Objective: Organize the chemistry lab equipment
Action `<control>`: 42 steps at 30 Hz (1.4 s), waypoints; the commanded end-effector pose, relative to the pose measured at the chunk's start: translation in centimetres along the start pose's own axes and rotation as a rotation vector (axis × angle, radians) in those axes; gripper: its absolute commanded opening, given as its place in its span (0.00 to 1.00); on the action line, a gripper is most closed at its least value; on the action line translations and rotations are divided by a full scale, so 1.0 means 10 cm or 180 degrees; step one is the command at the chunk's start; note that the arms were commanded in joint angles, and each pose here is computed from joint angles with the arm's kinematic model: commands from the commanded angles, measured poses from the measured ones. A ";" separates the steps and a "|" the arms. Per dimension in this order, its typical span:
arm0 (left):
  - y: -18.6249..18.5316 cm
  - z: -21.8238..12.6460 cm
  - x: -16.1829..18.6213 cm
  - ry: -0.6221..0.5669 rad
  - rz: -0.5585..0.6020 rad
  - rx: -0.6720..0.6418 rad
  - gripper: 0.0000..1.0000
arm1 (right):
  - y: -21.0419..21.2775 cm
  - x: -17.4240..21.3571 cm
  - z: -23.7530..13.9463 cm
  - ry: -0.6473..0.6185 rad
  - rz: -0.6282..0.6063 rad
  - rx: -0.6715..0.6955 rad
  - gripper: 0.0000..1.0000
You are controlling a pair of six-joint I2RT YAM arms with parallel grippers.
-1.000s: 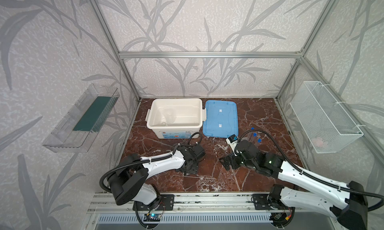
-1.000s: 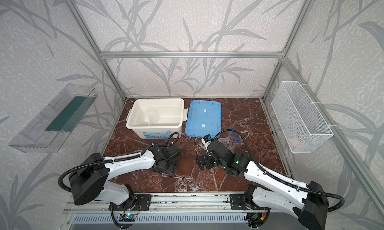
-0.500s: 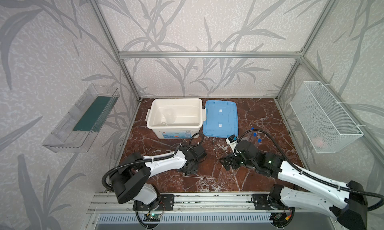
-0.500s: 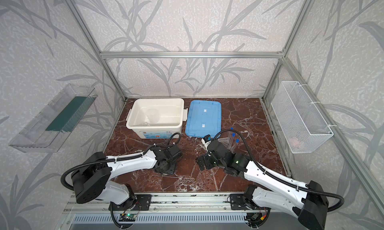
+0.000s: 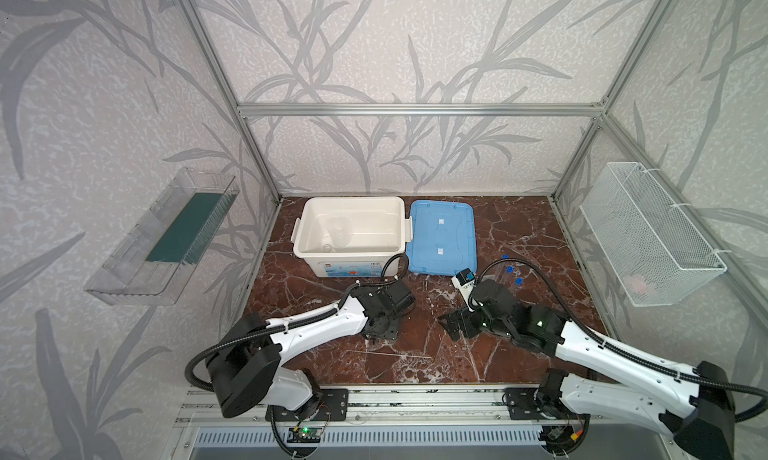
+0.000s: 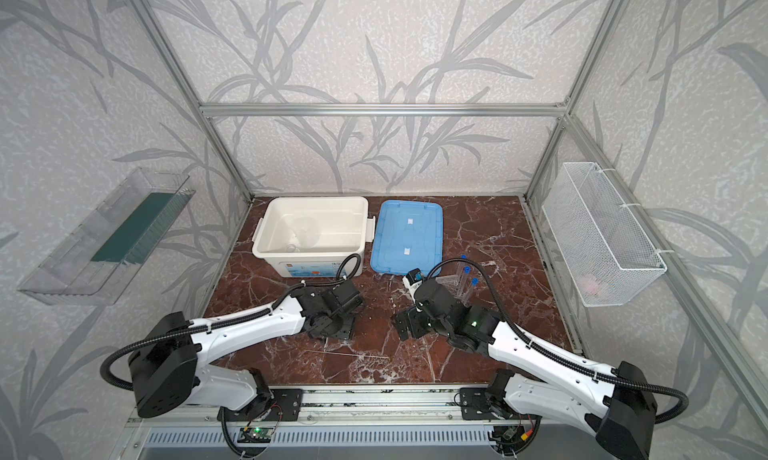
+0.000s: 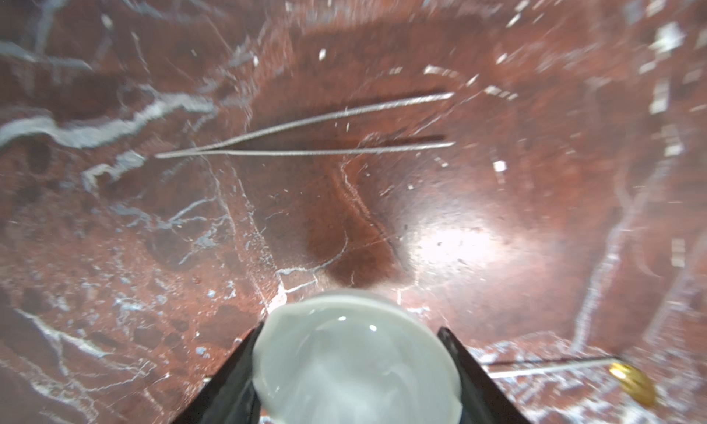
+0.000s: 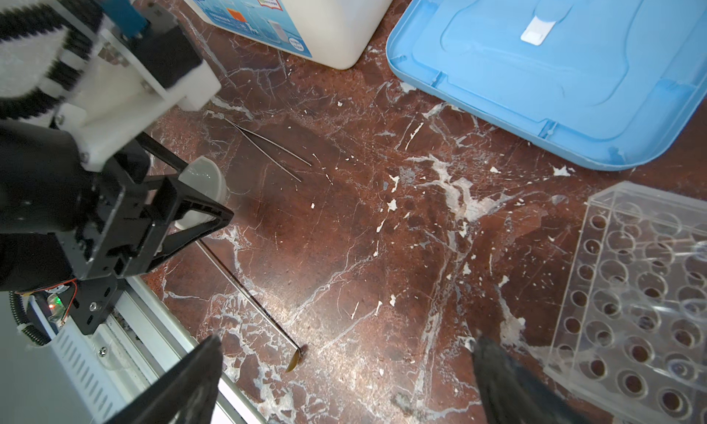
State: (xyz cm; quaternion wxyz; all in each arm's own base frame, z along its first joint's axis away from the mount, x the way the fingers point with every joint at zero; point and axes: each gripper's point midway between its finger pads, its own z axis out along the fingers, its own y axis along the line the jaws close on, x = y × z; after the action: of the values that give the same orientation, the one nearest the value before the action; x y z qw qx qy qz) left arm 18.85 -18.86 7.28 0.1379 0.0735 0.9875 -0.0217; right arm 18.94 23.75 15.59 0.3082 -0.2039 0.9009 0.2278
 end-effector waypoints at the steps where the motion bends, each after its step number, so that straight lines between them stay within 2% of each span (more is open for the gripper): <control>1: 0.06 -0.39 -0.16 -0.0264 0.0063 0.0009 0.51 | 0.15 -0.35 -0.21 -0.0344 -0.0042 -0.0149 1.00; 7: 0.09 -1.00 -0.54 -0.0644 0.0199 0.0043 0.48 | 0.25 -0.76 -0.39 -0.0695 -0.0063 -0.0194 0.99; 12: 0.14 -1.40 -1.05 -0.0901 0.0104 0.0185 0.46 | 0.36 -1.19 -0.45 -0.0930 0.0059 -0.0399 0.99; 19: 0.35 -1.50 -1.73 -0.1030 -0.0113 0.0147 0.45 | 0.43 -1.66 -0.32 -0.1029 0.0136 -0.0560 0.99; 23: 0.67 -1.38 -2.10 -0.1075 -0.0298 -0.0121 0.45 | 0.45 -1.92 -0.20 -0.0974 0.0154 -0.0641 0.99; 27: 0.87 -1.09 -2.37 -0.0982 -0.0459 -0.0157 0.45 | 0.52 -2.13 -0.06 -0.0920 0.0055 -0.0656 0.99; 33: 1.11 -0.66 -2.63 -0.0877 -0.0589 -0.0295 0.44 | 0.60 -2.35 0.22 -0.0883 0.0030 -0.0717 0.99; 42: 1.24 -0.14 -2.86 -0.0626 -0.0695 -0.0442 0.41 | 0.66 -2.53 0.51 -0.0838 0.0000 -0.0778 1.00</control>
State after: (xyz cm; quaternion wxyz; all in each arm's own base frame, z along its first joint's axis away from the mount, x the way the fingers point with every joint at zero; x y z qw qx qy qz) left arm 46.43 -10.85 15.89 0.2291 -0.0416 0.9723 0.0200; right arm 35.93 37.07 28.25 0.3798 -0.1993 0.8346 0.3456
